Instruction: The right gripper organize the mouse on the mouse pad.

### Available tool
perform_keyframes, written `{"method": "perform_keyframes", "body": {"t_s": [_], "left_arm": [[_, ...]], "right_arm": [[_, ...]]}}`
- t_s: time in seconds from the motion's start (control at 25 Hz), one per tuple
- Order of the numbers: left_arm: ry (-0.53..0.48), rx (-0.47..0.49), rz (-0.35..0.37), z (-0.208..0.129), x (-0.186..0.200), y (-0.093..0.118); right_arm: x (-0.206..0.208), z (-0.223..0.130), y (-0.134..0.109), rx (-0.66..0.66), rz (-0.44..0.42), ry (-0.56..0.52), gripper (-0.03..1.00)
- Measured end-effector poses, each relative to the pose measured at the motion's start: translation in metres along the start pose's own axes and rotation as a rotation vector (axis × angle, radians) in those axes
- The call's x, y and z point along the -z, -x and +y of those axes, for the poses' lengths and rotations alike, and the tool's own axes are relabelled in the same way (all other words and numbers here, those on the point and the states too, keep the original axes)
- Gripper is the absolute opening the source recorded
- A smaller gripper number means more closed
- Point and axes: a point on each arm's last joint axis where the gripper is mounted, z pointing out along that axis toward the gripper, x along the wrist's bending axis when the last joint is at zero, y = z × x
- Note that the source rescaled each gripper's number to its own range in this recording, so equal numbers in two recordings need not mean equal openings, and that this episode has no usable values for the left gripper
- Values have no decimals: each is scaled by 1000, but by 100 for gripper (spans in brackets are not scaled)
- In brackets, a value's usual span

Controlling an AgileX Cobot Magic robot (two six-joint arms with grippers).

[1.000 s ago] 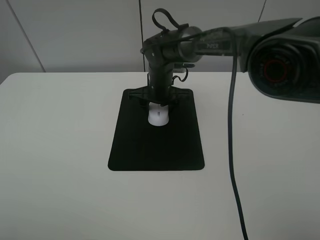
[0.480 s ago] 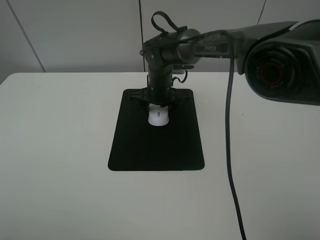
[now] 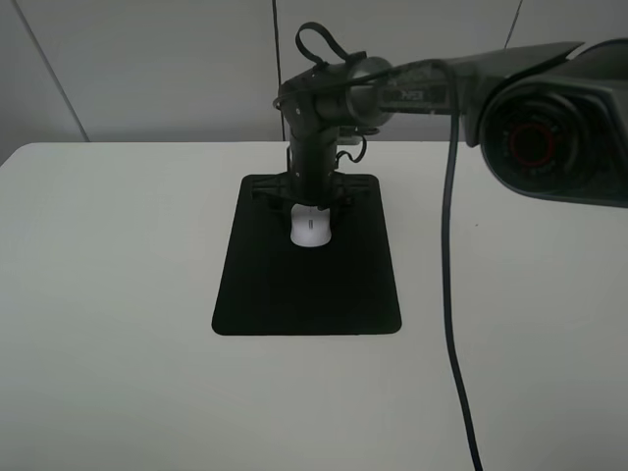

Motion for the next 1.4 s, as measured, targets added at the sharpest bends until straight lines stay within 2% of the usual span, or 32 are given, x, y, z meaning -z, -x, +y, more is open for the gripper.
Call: {"method": "perform_keyframes", "body": {"t_s": [0.08, 0.2, 0.6, 0.88, 1.2, 1.4], "left_arm": [[0, 0, 0, 0, 0, 0], [0, 0, 0, 0, 0, 0], [0, 0, 0, 0, 0, 0], [0, 0, 0, 0, 0, 0], [0, 0, 0, 0, 0, 0], [0, 0, 0, 0, 0, 0]], "right_arm": [[0, 0, 0, 13, 0, 0, 65], [2, 1, 0, 21, 2, 5, 70], [44, 12, 0, 26, 44, 77, 70], [82, 17, 6, 96, 48, 109, 70], [119, 34, 48, 132, 1, 90, 70], [131, 37, 77, 89, -15, 64, 70]]}}
